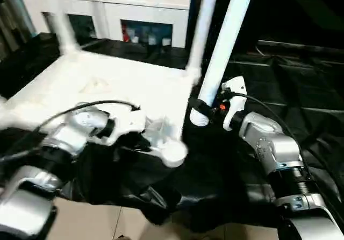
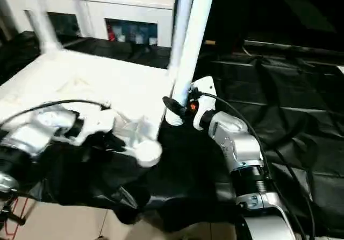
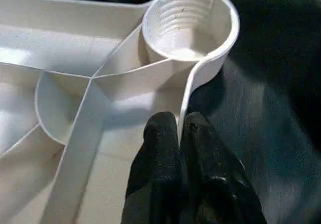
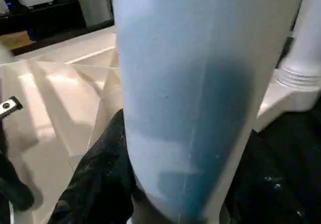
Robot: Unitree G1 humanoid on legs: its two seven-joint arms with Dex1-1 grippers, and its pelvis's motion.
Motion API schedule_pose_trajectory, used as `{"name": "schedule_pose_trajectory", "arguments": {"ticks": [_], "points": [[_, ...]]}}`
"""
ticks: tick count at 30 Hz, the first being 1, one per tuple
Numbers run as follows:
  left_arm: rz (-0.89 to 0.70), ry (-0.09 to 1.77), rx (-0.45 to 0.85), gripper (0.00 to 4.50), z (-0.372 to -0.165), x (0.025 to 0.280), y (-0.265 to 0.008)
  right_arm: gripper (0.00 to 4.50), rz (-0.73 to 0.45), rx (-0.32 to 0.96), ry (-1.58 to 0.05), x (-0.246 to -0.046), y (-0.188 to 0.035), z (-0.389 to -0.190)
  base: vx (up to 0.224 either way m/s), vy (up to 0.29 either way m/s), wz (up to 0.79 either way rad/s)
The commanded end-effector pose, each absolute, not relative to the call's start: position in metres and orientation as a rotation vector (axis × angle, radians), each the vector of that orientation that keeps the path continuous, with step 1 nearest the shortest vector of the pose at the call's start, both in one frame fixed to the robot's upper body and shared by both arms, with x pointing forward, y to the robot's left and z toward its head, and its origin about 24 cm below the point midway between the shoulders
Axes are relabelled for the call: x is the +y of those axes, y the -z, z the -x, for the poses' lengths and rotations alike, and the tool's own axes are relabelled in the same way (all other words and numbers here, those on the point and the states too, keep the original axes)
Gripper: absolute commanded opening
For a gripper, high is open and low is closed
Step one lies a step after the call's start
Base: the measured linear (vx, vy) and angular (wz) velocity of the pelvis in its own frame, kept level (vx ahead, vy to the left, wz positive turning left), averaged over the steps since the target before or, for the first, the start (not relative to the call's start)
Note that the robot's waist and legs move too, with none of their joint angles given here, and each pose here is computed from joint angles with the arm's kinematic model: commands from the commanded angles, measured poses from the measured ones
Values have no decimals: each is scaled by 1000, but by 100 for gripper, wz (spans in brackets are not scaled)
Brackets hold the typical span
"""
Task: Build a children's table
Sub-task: Insert table leg to table base
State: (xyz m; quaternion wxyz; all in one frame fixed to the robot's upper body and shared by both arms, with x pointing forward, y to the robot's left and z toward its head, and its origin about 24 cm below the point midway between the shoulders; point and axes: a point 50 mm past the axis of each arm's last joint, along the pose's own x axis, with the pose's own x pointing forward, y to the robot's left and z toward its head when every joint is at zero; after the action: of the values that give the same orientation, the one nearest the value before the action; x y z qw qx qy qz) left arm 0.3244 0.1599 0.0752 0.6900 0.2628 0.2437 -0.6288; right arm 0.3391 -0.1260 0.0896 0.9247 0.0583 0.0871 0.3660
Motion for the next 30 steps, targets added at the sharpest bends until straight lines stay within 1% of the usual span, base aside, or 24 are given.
{"name": "schedule_pose_trajectory", "arguments": {"ticks": [1, 7, 11, 13, 14, 15, 16, 18, 19, 20, 24, 26, 30], "points": [[-507, 1297, 579, 2, -326, 160, -66, 191, -112, 162, -747, -128, -95, -341, 0, 0, 0], [-482, 1234, 574, 0, -325, 149, -63, 191, -111, 172, -747, -128, -93, -340, 0, 0, 0], [-473, 1203, 534, 0, -323, 138, -61, 191, -112, 178, -746, -128, -92, -339, 0, 0, 0], [-462, 1226, 484, 0, -320, 134, -62, 191, -111, 181, -745, -128, -91, -338, 0, 0, 0], [-442, 1229, 460, 45, -319, 132, -63, 191, -110, 182, -745, -129, -91, -338, 0, 0, 0], [-425, 1235, 449, 57, -319, 131, -63, 191, -110, 183, -744, -129, -91, -338, 0, 0, 0], [-410, 1233, 444, 57, -318, 130, -64, 191, -109, 183, -744, -129, -91, -338, 0, 0, 0], [-437, 1229, 442, 63, -318, 132, -64, 191, -108, 185, -744, -130, -90, -338, 0, 0, 0], [-440, 1220, 442, 87, -318, 134, -64, 191, -107, 185, -744, -130, -90, -338, 0, 0, 0], [-417, 1212, 436, 93, -320, 137, -64, 191, -106, 185, -746, -129, -91, -338, 0, 0, 0], [-388, 1212, 443, 95, -321, 143, -62, 191, -103, 185, -753, -128, -91, -339, 0, 0, 0], [-417, 1203, 448, 95, -323, 145, -60, 191, -101, 185, -758, -128, -92, -339, 0, 0, 0], [-411, 1201, 460, 95, -325, 149, -59, 191, -99, 187, -770, -127, -92, -338, 0, 0, 0]]}}
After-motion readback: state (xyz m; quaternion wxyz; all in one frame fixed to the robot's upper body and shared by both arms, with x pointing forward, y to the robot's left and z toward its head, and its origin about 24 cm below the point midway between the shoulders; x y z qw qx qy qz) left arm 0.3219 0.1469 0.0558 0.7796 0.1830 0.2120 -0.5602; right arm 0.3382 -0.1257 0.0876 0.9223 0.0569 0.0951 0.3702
